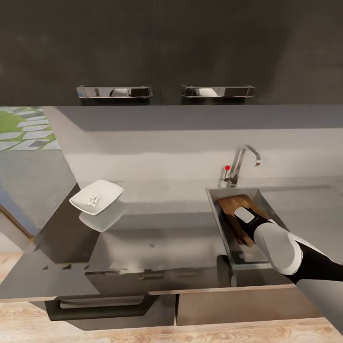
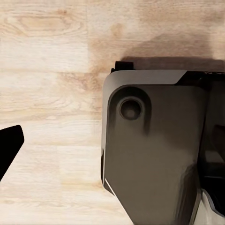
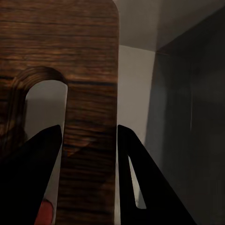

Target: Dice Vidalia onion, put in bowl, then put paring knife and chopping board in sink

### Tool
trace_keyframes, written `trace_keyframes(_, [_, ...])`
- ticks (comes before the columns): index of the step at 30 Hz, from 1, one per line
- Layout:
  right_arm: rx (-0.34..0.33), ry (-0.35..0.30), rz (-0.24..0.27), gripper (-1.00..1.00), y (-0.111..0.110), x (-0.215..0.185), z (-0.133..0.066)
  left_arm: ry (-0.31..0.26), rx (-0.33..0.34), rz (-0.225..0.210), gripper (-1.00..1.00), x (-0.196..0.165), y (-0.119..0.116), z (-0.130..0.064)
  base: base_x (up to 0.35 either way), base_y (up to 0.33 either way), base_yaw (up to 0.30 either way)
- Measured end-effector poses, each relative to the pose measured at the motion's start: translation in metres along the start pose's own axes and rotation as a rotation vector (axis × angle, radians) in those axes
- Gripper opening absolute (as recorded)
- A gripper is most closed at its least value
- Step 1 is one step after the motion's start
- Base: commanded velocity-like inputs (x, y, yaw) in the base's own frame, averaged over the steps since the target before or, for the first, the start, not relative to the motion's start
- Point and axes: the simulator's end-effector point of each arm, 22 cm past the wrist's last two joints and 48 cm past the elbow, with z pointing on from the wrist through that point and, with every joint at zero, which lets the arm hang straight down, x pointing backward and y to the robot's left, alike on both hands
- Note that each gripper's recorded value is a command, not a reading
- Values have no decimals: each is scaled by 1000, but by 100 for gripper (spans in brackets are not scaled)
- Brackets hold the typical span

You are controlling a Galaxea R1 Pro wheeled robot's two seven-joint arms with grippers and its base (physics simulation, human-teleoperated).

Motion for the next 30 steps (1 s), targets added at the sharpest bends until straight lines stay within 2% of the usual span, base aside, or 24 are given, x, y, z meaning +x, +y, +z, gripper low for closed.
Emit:
trace_keyframes(18, [18, 3, -9, -100, -6, 5, 10, 14, -1, 1, 100, 5, 0, 1, 1, 0, 0])
trace_keyframes(30, [62, 6, -16, -100, -24, 11, 34, 34, -1, 2, 100, 14, 0, 3, 0, 0, 0])
